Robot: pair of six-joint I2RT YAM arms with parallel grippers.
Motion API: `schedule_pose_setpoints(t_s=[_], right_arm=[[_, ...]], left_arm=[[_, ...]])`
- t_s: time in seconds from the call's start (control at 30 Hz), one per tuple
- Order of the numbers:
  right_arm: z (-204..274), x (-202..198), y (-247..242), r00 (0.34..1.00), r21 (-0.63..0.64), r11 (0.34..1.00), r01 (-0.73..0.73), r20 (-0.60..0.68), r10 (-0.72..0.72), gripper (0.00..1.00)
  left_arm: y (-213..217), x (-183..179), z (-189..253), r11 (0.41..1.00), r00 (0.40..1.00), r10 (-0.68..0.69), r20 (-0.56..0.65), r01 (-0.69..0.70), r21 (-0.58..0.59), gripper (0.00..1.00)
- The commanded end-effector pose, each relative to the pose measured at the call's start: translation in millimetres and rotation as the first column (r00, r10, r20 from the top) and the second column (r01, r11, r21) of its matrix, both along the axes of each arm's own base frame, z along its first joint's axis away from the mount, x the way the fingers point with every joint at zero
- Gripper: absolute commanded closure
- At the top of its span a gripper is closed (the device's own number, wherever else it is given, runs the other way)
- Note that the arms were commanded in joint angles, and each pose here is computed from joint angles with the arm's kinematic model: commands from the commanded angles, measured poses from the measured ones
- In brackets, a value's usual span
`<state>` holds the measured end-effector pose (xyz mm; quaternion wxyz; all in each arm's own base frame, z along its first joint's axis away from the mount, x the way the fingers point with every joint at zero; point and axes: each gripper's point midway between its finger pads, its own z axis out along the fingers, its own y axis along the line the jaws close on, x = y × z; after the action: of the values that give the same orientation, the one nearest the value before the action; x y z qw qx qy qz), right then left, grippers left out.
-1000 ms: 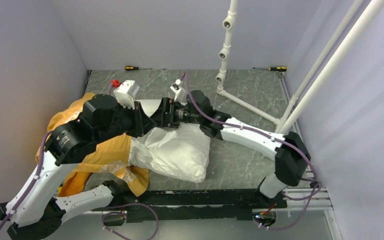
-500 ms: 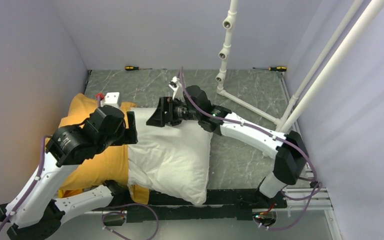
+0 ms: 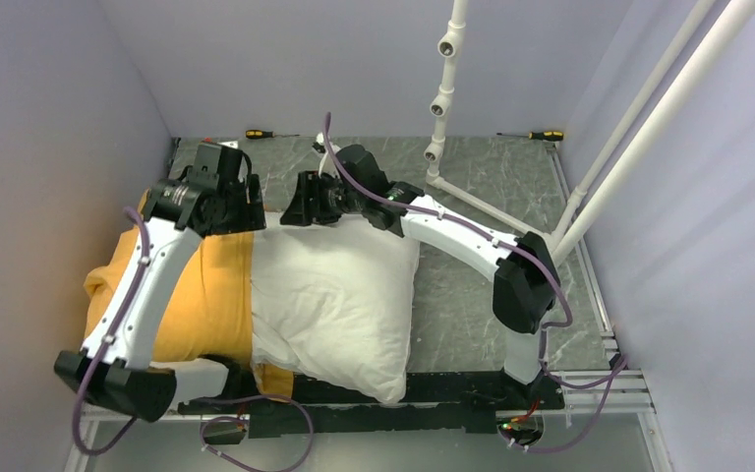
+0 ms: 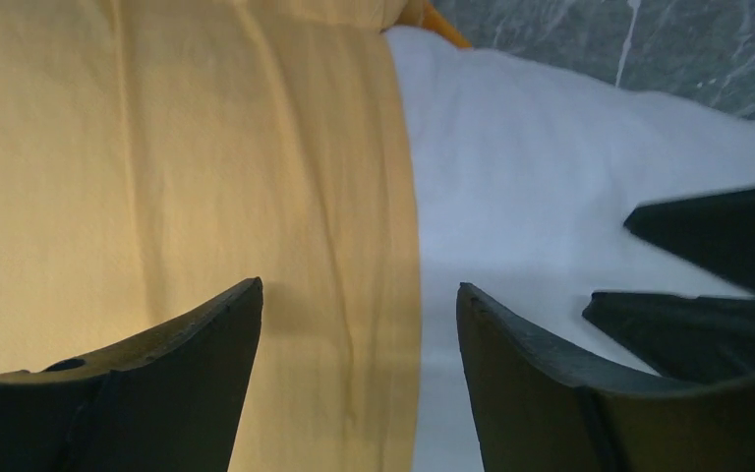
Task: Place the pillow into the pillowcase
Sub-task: Stuff the pillow into the pillowcase.
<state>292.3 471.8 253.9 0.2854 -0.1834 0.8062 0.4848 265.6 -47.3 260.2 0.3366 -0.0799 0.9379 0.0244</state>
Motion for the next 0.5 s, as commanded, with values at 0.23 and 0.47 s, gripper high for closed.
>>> schedule_pose_setpoints(t_s=[0.23, 0.47], right_arm=[[-89, -53, -7, 0.981, -0.063, 0.994, -0.084, -0.182, 0.072, 0.74], [-98, -66, 1, 0.979, -0.081, 0.992, -0.095, -0.189, 0.078, 0.75]], left_arm=[[-22, 58, 8, 0.981, 0.983, -0.174, 0.054, 0.178, -0.080, 0.31], [-22, 55, -17, 0.978, 0.978, -0.203, -0.043, 0.200, -0.066, 0.41]])
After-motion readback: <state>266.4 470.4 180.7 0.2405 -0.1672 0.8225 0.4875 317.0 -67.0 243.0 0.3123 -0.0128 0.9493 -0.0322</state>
